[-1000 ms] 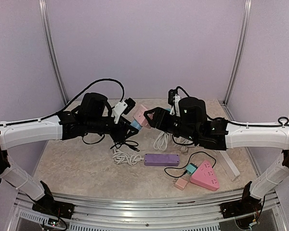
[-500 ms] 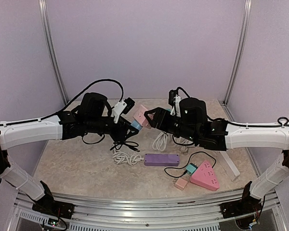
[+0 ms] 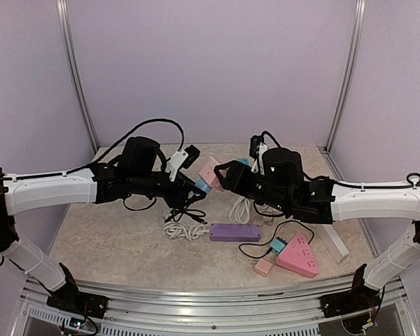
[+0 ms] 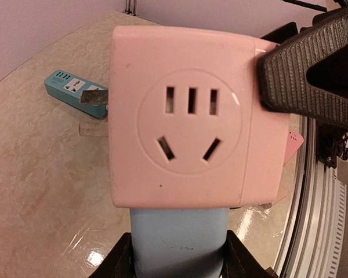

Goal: Pull the plug off the socket
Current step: Remove the plug from the socket.

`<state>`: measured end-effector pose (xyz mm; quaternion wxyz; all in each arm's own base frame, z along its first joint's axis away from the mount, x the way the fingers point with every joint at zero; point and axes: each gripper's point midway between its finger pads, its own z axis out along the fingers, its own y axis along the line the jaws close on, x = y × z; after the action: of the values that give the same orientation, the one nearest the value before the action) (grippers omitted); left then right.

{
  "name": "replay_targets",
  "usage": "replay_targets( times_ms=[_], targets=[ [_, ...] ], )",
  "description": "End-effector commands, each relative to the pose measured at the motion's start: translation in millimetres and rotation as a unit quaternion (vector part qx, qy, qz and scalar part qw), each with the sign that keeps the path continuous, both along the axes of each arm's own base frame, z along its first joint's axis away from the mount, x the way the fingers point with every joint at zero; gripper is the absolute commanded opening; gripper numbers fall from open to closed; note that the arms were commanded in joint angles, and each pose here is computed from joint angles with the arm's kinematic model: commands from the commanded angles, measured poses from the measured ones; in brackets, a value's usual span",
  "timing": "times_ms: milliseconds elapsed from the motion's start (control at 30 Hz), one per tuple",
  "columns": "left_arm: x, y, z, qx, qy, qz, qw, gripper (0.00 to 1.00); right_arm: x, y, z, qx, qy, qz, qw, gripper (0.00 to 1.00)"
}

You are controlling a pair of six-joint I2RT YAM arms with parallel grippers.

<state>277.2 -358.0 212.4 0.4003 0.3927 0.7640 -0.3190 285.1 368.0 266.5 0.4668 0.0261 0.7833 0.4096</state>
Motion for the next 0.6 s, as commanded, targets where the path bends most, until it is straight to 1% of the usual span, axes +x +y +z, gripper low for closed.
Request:
replay_targets(
  times_ms=[0, 33, 100, 300, 467, 567],
  targets=[
    [5, 12, -6, 0.023, -0.008, 0.021, 0.999, 0.06, 15, -28, 19, -0.011, -0.034, -0.067, 0.997, 0.0],
    [1, 10, -5, 0.033, -0.028, 0.01, 0.999, 0.06, 17, -29, 22, -0.013, -0.037, -0.066, 0.997, 0.0],
    [-1, 11, -6, 0.044, -0.041, 0.009, 0.998, 0.06, 19, -28, 29, -0.021, -0.045, -0.065, 0.997, 0.0],
    [-4, 10, 1, 0.042, -0.047, 0.0, 0.998, 0.06, 37, -37, 32, -0.031, -0.045, -0.068, 0.996, 0.0],
    [-7, 10, 4, 0.039, -0.049, -0.008, 0.998, 0.06, 35, -42, 41, -0.022, -0.055, -0.07, 0.996, 0.0],
    [-2, 12, 2, 0.046, -0.048, 0.008, 0.998, 0.05, 33, -38, 45, -0.017, -0.056, -0.058, 0.997, 0.0]
  ],
)
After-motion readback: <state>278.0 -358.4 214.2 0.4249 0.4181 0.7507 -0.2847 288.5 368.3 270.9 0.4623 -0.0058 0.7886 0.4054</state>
